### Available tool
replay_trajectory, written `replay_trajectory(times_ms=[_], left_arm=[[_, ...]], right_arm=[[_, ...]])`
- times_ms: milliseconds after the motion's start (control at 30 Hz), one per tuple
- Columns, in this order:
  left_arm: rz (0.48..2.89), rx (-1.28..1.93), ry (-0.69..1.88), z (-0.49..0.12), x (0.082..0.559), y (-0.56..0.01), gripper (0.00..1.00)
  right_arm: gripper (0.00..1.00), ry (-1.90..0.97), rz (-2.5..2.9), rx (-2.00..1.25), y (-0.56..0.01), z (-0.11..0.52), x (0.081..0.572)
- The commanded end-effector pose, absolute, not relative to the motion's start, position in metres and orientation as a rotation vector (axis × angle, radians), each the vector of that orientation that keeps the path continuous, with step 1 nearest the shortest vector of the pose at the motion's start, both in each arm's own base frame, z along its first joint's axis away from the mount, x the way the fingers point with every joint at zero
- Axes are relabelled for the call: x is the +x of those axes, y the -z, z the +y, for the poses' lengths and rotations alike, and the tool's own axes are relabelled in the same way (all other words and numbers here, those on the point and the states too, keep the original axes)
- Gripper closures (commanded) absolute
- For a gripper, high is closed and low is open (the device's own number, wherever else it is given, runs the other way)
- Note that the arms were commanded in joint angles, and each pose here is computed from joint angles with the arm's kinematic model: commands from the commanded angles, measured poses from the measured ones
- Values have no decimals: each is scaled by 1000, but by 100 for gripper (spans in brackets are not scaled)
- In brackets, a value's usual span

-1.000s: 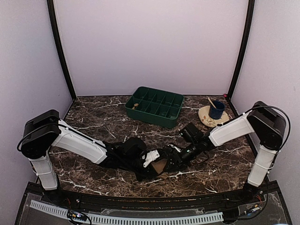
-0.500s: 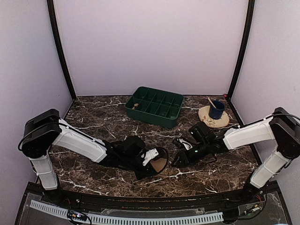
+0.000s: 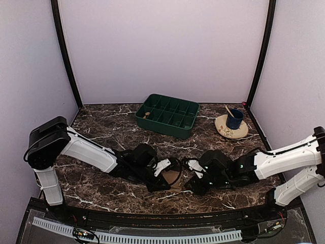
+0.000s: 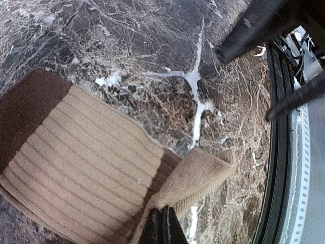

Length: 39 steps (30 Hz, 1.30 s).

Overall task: Roll the socks
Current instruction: Roll the sock at the center of the board.

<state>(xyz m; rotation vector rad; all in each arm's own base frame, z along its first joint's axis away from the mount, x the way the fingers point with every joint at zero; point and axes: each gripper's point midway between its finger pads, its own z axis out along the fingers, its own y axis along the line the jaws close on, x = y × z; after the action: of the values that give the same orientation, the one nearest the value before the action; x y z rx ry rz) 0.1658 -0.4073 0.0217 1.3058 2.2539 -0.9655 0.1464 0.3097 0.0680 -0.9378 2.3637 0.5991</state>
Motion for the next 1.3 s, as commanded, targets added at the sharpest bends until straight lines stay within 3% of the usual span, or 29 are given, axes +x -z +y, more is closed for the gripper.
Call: replay_trajectory(times_ms=[0,400,700,1067,1267], left_arm=[[2532,1319,849,-367,148,32,100],[2608,1309,913,-358,143,41,100],[2622,1310,966,-355,139,41,100],[2621,1321,1013,-356,136,42,100],[2620,1320,1020,-355,136,42,100]], right_arm=[[61,-350,2191,-1032,-81,309,147],[53,-79,1894,-1423,-72,350,102],[43,74,1771,-1537,-55,362,109],[42,119,1752,-1588,-45,367,132],[46,112,1793,-1636,-34,362,139]])
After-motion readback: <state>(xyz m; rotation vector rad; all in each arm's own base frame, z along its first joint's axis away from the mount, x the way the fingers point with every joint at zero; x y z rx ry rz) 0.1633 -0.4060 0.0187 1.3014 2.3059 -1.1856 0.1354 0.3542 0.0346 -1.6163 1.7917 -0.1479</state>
